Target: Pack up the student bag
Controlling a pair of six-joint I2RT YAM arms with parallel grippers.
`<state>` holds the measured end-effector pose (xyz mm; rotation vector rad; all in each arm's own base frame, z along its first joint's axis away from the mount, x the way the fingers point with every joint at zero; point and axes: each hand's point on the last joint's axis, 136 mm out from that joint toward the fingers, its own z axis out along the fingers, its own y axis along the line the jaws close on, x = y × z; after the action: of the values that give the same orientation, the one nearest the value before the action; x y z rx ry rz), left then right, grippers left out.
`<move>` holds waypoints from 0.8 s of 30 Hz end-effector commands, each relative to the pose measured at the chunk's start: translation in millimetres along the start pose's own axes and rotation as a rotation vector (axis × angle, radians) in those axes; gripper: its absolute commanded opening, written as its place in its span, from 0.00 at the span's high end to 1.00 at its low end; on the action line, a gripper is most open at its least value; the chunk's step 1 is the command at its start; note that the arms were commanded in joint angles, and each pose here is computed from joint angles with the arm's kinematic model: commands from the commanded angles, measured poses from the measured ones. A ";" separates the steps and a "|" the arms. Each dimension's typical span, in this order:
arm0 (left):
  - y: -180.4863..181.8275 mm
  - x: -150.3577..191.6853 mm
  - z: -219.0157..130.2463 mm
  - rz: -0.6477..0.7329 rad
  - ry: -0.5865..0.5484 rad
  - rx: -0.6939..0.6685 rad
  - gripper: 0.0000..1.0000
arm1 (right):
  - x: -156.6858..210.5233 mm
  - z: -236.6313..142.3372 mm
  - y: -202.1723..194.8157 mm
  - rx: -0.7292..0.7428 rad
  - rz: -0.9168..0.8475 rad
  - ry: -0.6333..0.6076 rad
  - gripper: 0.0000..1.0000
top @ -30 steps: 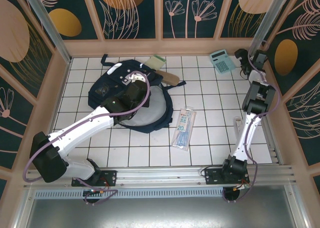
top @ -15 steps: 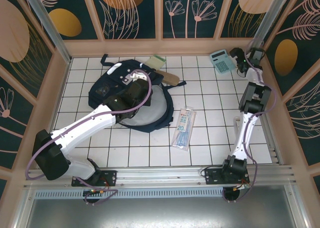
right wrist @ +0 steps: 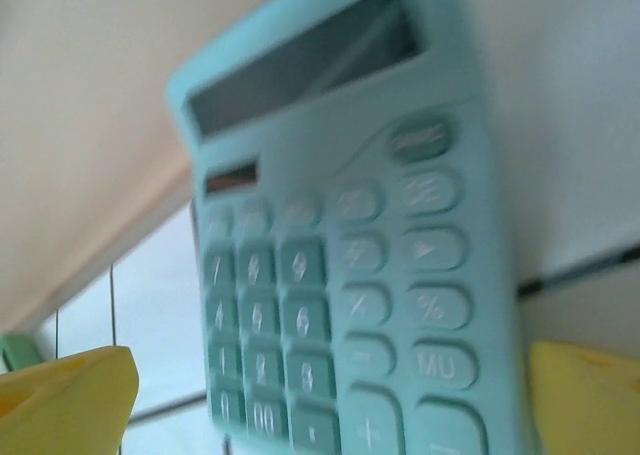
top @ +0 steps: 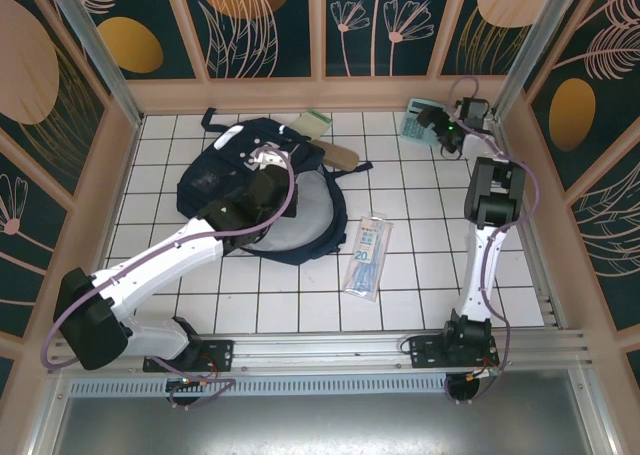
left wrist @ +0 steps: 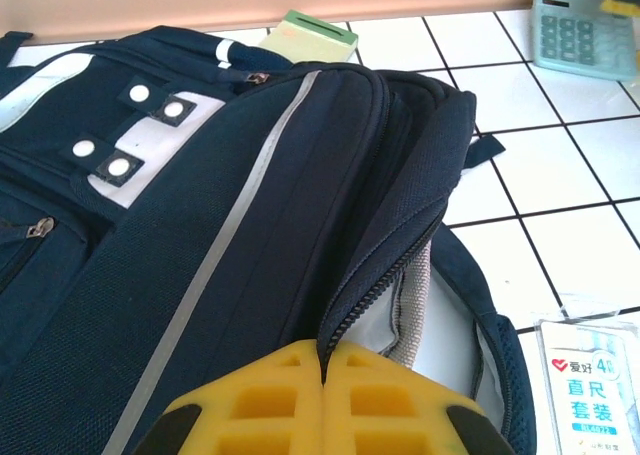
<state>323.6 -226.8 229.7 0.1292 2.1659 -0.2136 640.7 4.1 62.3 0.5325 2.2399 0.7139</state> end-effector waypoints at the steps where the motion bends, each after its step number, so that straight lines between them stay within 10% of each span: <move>1: 3.0 -17.2 -10.9 -0.042 -0.070 0.016 1.00 | 29.9 -14.7 28.9 0.004 -0.057 0.049 0.01; 10: 7.2 -15.5 -17.7 -0.050 -0.081 0.024 1.00 | 10.9 -38.0 9.2 0.223 -0.119 -0.098 0.01; 24: 4.7 -15.2 -9.7 -0.036 -0.065 0.006 1.00 | -29.5 -32.9 -14.3 0.076 -0.045 -0.150 0.02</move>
<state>315.6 -220.1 231.6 0.1259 2.1522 -0.2347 616.2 -44.6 71.9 0.6404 2.1961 0.5024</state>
